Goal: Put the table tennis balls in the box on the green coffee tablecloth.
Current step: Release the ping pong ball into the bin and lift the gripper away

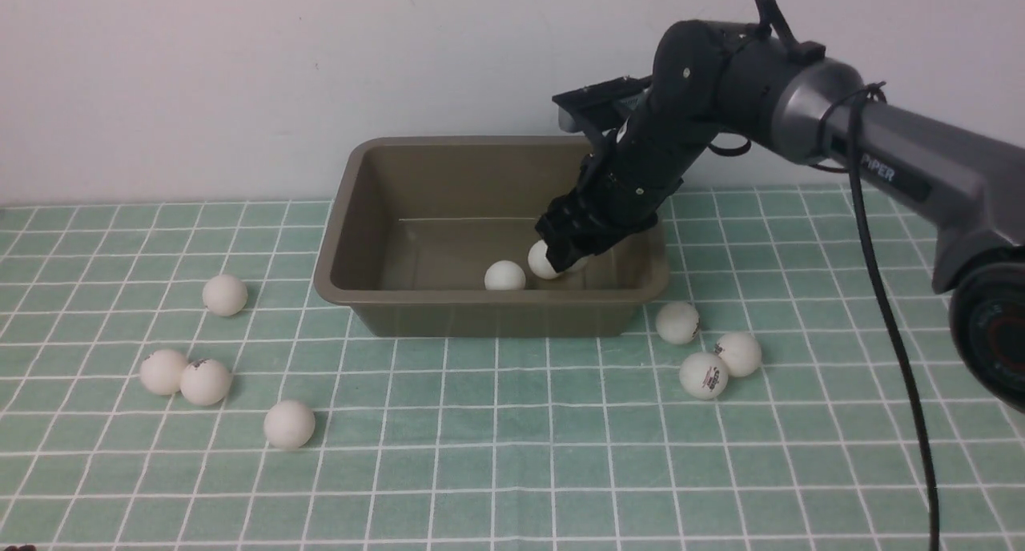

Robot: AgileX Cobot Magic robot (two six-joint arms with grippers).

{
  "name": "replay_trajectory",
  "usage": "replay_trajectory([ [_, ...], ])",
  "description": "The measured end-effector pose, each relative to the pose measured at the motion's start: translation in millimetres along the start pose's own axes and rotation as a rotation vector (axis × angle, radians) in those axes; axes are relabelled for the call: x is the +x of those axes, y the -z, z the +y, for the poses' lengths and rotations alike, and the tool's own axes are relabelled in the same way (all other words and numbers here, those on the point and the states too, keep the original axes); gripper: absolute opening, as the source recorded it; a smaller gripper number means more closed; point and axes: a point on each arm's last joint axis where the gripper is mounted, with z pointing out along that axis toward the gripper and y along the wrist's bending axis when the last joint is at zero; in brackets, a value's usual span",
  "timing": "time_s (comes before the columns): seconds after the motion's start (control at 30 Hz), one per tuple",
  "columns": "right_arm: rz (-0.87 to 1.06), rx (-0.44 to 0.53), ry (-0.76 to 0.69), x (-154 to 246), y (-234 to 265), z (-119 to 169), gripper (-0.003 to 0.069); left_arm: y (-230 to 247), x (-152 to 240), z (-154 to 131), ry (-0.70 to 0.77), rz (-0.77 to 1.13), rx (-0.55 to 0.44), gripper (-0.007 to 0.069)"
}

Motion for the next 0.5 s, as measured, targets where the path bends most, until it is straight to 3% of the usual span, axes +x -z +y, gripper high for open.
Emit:
replay_trajectory([
  [0.5,0.007,-0.005,0.031,-2,-8,-2,0.0405,0,0,0,0.000,0.000,0.000,-0.0004],
])
